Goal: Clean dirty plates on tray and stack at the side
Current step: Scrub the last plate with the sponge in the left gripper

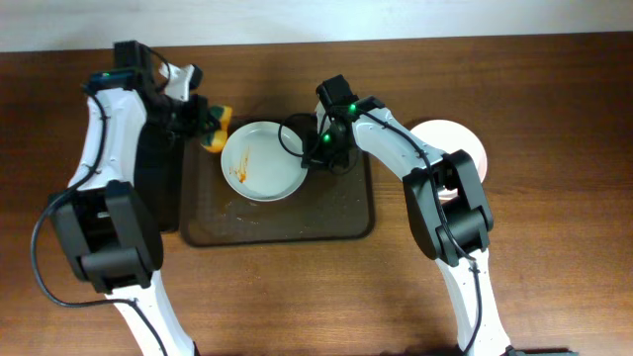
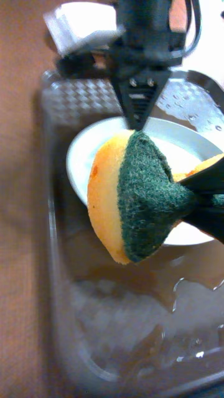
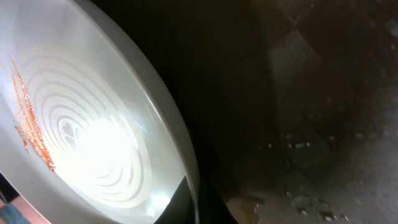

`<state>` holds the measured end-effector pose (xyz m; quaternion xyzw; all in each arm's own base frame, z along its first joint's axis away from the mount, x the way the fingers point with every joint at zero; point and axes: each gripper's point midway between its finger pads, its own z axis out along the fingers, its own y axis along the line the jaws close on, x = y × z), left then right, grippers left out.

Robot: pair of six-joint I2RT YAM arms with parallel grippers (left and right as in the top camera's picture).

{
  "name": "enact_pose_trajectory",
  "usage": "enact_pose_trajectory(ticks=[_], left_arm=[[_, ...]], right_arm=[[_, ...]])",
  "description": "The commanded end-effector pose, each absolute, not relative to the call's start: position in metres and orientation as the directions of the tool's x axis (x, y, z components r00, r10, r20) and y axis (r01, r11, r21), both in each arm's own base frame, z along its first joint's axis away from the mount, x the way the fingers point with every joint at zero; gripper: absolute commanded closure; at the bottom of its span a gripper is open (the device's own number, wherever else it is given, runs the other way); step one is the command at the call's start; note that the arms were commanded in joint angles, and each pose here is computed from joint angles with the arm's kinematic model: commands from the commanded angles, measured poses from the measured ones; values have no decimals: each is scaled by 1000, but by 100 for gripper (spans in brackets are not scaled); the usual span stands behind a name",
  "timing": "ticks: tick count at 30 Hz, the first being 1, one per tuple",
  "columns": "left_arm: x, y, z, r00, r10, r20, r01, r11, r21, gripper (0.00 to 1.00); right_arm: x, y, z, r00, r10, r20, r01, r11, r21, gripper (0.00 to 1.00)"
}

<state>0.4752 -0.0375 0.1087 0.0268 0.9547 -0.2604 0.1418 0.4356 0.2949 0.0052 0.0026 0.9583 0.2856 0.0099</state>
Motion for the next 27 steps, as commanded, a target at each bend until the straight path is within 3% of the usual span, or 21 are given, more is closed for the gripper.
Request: enact_pose_trajectory(ticks=[1,9,15,17,20,23,27], left_arm=[[467,-57,84,-960,49,-277,173,879,-444,100],[456,-58,-3,-966,33,-257,44,998,-38,100],[380,-74,-26,-993,119,8,119,992,-40,99],[355,-100,-21,-952,300,62,280,933,-226,100],[352,-115,-17,-916,400,16,375,871,-318,100],[367,-118,-17,-896,440,-62,437,847,-304,100],[432,-114,-17,-908,322,-268,380,903,-202,100]], right_arm=[[426,288,-24,-998,51,45,67,861,504,96],[427,288,-24,-998,51,42,65,863,502,96],[427,288,-24,-998,51,43,65,863,501,96],[427,288,-24,-998,51,43,66,863,501,96],[427,288,-25,-998,51,43,66,863,501,96],[427,288,-25,-998,51,44,66,863,501,96],[426,288,-25,-998,50,43,65,863,500,96]])
